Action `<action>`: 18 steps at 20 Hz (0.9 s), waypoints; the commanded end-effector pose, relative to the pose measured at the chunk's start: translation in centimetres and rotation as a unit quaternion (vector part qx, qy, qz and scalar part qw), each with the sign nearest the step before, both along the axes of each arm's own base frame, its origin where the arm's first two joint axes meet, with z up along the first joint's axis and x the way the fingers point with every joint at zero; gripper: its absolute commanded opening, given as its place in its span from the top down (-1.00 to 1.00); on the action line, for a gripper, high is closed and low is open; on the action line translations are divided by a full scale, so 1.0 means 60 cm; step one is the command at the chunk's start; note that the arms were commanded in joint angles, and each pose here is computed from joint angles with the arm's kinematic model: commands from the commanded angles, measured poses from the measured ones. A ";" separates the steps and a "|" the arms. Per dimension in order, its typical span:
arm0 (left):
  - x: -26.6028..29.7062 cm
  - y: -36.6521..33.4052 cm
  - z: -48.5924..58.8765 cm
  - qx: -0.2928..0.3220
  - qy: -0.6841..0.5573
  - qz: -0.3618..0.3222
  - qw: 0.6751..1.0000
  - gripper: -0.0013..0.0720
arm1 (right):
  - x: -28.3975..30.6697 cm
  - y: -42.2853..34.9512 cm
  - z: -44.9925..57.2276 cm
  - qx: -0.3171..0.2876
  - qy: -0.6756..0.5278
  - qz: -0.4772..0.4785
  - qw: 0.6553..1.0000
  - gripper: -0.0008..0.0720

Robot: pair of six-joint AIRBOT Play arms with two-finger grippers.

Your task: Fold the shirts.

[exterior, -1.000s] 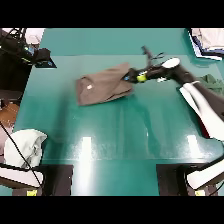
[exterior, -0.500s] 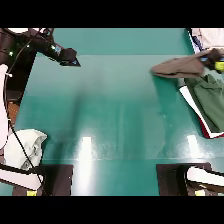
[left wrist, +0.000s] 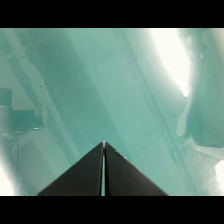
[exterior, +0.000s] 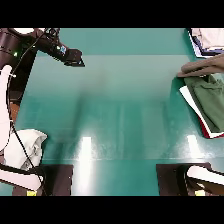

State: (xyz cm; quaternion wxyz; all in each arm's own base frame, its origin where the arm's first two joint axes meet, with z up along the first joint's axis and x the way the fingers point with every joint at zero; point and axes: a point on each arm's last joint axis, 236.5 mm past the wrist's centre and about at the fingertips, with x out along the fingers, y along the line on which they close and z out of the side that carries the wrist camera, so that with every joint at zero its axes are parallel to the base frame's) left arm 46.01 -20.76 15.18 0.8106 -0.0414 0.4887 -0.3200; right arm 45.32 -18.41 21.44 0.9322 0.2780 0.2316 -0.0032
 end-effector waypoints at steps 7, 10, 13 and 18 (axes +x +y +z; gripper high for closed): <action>0.000 0.001 -0.001 0.004 -0.002 -0.001 1.000 0.90 | -0.160 -0.054 0.019 -0.099 0.142 -0.062 0.983 0.94; 0.000 0.002 -0.001 0.008 -0.008 -0.010 1.000 0.90 | -0.207 -0.051 -0.010 -0.077 0.210 -0.084 0.971 0.93; -0.003 0.004 -0.004 0.014 -0.006 -0.016 1.000 0.90 | -0.277 -0.053 -0.057 -0.060 0.313 -0.101 0.943 0.80; -0.013 0.006 -0.010 0.022 0.000 -0.029 0.999 0.90 | -0.338 -0.054 -0.082 -0.054 0.389 -0.112 0.913 -0.42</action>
